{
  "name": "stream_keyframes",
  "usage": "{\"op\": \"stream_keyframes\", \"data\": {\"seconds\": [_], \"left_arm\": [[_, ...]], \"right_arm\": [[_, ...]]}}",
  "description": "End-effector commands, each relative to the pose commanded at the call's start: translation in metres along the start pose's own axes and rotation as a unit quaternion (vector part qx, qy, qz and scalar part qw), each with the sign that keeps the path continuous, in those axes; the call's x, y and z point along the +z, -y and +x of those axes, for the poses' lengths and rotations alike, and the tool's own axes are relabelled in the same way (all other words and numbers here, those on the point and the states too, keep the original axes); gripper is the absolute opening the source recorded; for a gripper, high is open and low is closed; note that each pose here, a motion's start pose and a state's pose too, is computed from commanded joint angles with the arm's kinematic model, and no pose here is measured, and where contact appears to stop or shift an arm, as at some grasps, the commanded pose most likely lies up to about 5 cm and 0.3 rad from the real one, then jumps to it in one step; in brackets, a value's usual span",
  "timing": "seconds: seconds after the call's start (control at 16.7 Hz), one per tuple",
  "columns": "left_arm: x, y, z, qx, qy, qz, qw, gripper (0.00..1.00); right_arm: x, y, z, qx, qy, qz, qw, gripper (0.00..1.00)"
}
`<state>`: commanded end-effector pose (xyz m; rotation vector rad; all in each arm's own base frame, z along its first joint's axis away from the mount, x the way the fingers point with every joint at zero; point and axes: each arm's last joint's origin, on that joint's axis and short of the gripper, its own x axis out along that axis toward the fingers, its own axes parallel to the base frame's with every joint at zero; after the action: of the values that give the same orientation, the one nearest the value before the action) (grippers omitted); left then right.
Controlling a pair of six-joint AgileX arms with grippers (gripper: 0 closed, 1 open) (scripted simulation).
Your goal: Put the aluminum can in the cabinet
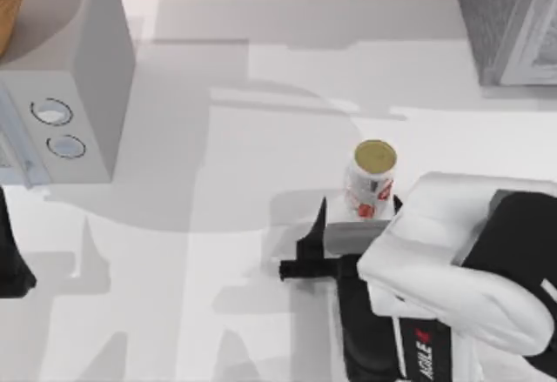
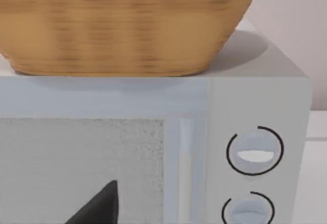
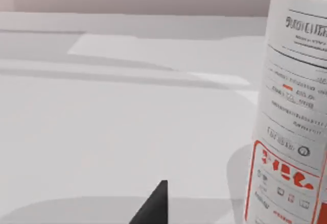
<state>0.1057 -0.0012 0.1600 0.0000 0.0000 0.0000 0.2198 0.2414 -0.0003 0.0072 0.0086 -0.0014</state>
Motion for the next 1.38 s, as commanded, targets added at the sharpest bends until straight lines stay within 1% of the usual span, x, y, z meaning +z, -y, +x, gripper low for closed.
{"op": "stream_keyframes", "data": {"seconds": [0.12, 0.72, 1.2, 1.38], "left_arm": [[0.000, 0.000, 0.000, 0.000, 0.000, 0.000, 1.000, 1.00], [0.000, 0.000, 0.000, 0.000, 0.000, 0.000, 1.000, 1.00], [0.000, 0.000, 0.000, 0.000, 0.000, 0.000, 1.000, 1.00], [0.000, 0.000, 0.000, 0.000, 0.000, 0.000, 1.000, 1.00]], "right_arm": [[0.003, 0.000, 0.007, -0.005, 0.005, -0.001, 1.000, 1.00], [0.010, 0.006, 0.036, -0.004, 0.007, -0.003, 1.000, 1.00], [0.012, 0.008, 0.041, -0.004, 0.007, -0.003, 1.000, 1.00], [0.012, 0.008, 0.041, -0.004, 0.007, -0.003, 1.000, 0.77]]}}
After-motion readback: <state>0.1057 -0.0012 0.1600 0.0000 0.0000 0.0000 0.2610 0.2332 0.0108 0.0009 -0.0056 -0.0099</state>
